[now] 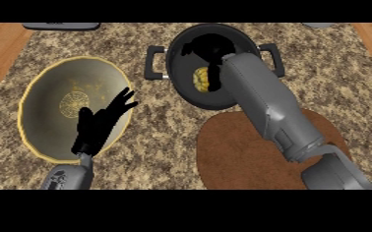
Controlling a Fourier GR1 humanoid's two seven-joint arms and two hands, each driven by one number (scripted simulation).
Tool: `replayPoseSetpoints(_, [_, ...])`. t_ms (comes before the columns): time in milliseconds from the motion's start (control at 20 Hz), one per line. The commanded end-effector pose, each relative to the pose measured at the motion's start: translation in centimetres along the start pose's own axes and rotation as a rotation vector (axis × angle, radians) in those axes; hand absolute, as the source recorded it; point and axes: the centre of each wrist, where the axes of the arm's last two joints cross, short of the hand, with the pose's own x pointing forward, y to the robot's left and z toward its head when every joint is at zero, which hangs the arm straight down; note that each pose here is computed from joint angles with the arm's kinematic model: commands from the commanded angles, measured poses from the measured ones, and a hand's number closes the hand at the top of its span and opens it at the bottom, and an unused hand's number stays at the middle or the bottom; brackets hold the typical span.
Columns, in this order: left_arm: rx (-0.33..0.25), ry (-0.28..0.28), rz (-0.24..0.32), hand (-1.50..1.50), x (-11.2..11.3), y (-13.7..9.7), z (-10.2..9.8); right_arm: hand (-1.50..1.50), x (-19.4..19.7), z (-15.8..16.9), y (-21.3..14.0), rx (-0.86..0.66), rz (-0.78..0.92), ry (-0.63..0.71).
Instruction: Pick the squash from the cutting board and place it in the pot
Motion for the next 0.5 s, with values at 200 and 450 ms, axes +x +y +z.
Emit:
replayPoseSetpoints(200, [-0.011, 0.024, 0.007, 0.0, -1.3, -0.8, 0.9, -1.5, -0.3, 0.4, 0.1, -0.313, -0.57, -0.213])
replayPoseSetpoints(450, [0.012, 0.02, 0.0, 0.0, -1.2, -0.3, 0.2, -1.5, -1.1, 1.1, -3.3, -0.514, -0.819, -0.175])
